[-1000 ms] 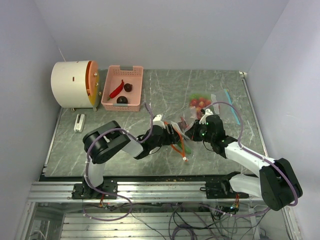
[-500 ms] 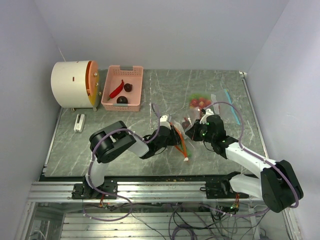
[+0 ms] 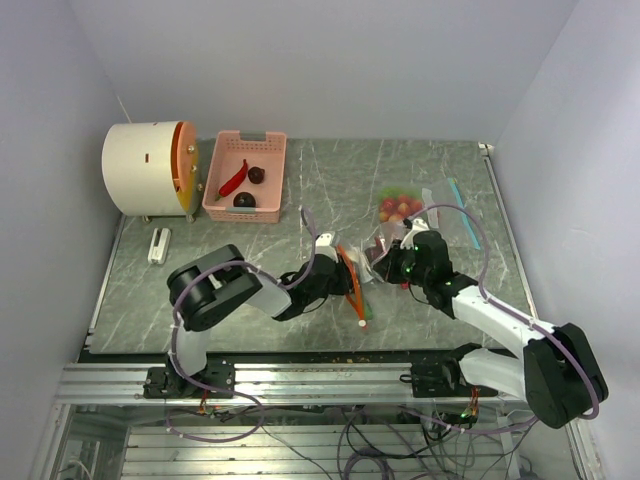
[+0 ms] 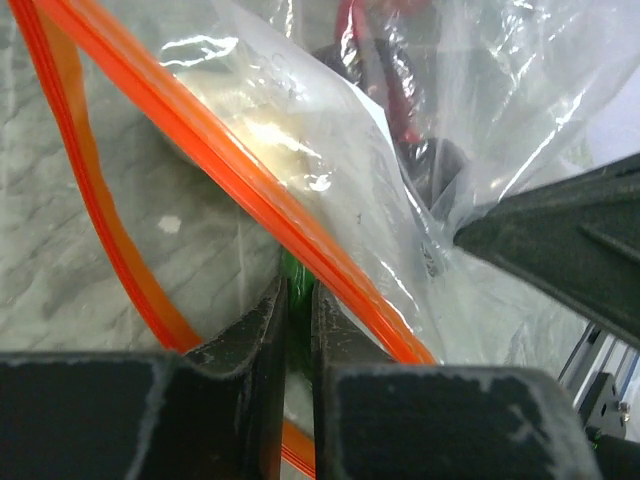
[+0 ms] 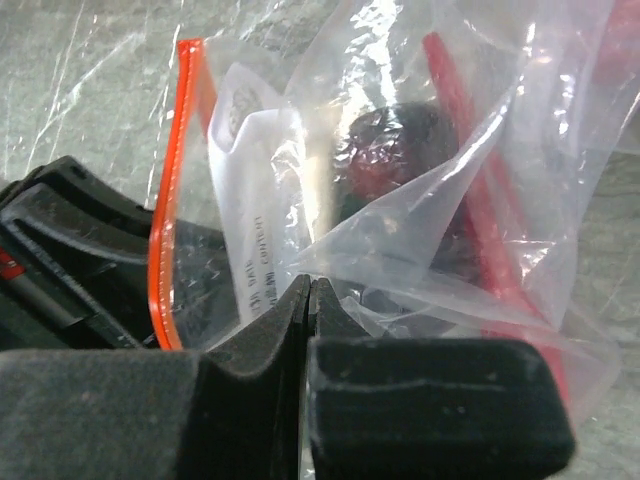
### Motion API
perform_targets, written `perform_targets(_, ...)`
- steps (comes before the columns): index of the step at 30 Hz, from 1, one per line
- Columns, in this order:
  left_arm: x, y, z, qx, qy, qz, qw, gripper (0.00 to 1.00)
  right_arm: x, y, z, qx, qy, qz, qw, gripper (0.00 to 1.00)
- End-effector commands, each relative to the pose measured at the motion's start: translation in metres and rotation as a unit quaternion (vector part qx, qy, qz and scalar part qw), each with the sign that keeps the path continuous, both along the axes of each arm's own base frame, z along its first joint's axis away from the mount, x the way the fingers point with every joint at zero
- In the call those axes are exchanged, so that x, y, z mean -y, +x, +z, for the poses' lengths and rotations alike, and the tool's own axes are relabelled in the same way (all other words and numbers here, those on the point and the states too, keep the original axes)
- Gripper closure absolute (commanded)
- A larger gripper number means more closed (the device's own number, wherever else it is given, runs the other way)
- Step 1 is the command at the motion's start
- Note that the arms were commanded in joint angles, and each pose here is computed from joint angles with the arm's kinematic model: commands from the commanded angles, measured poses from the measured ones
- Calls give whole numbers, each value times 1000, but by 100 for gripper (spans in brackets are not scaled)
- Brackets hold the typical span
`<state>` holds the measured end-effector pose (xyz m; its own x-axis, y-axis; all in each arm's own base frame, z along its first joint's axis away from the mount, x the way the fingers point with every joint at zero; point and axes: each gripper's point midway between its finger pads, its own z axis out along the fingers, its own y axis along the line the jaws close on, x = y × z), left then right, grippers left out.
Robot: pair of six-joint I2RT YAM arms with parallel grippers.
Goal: Open the zip-top bag and remove the fake food
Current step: Pick up the fake vegetable from the zipper food storage bag.
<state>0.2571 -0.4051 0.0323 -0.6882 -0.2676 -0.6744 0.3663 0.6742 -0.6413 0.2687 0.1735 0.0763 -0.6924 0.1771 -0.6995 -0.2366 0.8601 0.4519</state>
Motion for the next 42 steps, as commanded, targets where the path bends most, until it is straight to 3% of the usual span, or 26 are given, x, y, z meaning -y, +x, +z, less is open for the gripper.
perform_targets(1, -24, -13, -5, 9, 75, -15, 997, 82, 13, 9, 7, 18, -23, -18, 999, 100)
perform_targets(21, -94, -6, 48, 76, 229, 17, 970, 81, 19, 21, -4, 11, -28, -31, 999, 100)
perform_targets(29, -126, 8, 67, 71, 208, 45, 975, 81, 21, 22, 2, 15, -30, -33, 999, 100)
perform_targets(42, -133, 31, 68, 56, 193, 38, 979, 81, 25, 18, 1, 14, -33, -35, 999, 100)
